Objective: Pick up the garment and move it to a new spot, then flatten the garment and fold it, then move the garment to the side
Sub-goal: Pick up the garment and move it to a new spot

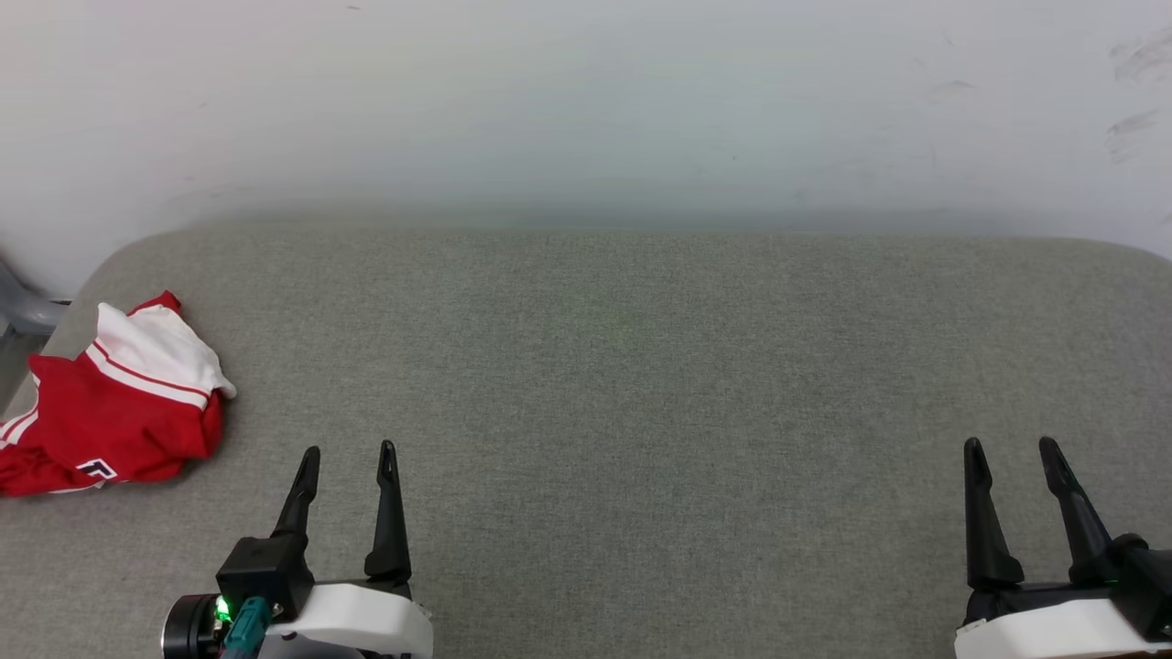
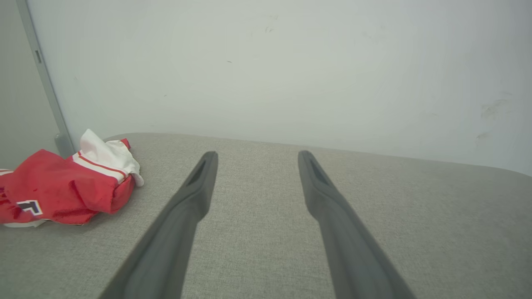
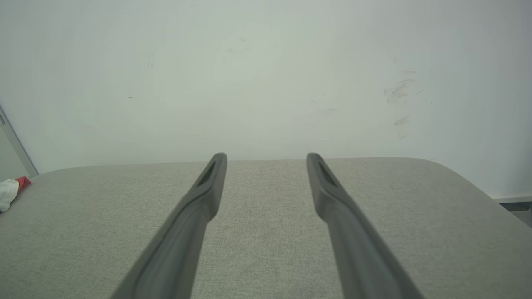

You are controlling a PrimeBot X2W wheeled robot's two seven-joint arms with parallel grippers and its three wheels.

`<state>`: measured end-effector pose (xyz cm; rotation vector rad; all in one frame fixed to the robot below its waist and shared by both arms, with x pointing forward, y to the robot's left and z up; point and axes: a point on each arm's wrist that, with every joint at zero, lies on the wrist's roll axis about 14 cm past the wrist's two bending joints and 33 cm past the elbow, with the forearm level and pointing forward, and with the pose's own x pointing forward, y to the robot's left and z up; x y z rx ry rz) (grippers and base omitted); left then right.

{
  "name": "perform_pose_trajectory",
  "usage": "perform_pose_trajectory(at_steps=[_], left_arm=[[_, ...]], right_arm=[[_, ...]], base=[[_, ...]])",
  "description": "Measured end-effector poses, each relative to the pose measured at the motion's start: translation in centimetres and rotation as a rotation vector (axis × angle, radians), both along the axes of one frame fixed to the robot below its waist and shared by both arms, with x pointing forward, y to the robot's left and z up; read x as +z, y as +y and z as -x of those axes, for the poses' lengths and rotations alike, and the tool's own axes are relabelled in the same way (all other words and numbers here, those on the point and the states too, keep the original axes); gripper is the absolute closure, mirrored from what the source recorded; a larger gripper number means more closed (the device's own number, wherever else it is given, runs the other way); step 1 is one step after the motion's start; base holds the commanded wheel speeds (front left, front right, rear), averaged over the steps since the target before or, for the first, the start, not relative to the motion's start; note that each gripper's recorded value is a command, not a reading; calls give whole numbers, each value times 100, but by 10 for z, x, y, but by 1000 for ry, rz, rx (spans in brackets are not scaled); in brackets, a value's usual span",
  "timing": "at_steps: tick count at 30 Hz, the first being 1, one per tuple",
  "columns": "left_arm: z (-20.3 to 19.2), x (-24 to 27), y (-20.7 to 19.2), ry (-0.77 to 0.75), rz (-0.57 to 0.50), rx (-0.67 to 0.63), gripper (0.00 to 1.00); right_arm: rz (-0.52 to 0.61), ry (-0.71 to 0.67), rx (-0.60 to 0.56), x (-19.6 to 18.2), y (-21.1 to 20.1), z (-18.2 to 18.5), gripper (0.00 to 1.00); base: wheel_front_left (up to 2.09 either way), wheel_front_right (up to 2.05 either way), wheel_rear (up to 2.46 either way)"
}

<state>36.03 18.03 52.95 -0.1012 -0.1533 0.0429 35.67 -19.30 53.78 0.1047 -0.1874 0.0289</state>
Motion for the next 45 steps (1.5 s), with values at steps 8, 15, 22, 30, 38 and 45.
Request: perform_pose_trajectory(at_steps=[8,15,22,30,38,45], left_arm=[[6,-1,11,3,0,34,0],[17,-1,30,3,1,95,0],[34,-1,57,5,0,185,0],[60,-2,86,7,-5,291,0],[85,-3,110,7,-1,384,0],[106,-4,126,9,7,451,0]], right_arm=[[-1,7,34,-2,11,-5,0],[-1,13,96,-4,31,-14,0],[0,17,177,-6,59,-25,0],[4,23,276,-7,93,-33,0],[6,27,369,-8,125,-38,0],[6,26,432,-8,148,-41,0]], base=[[0,0,0],[0,0,0],[0,0,0],[0,0,0],[0,0,0],[0,0,0]])
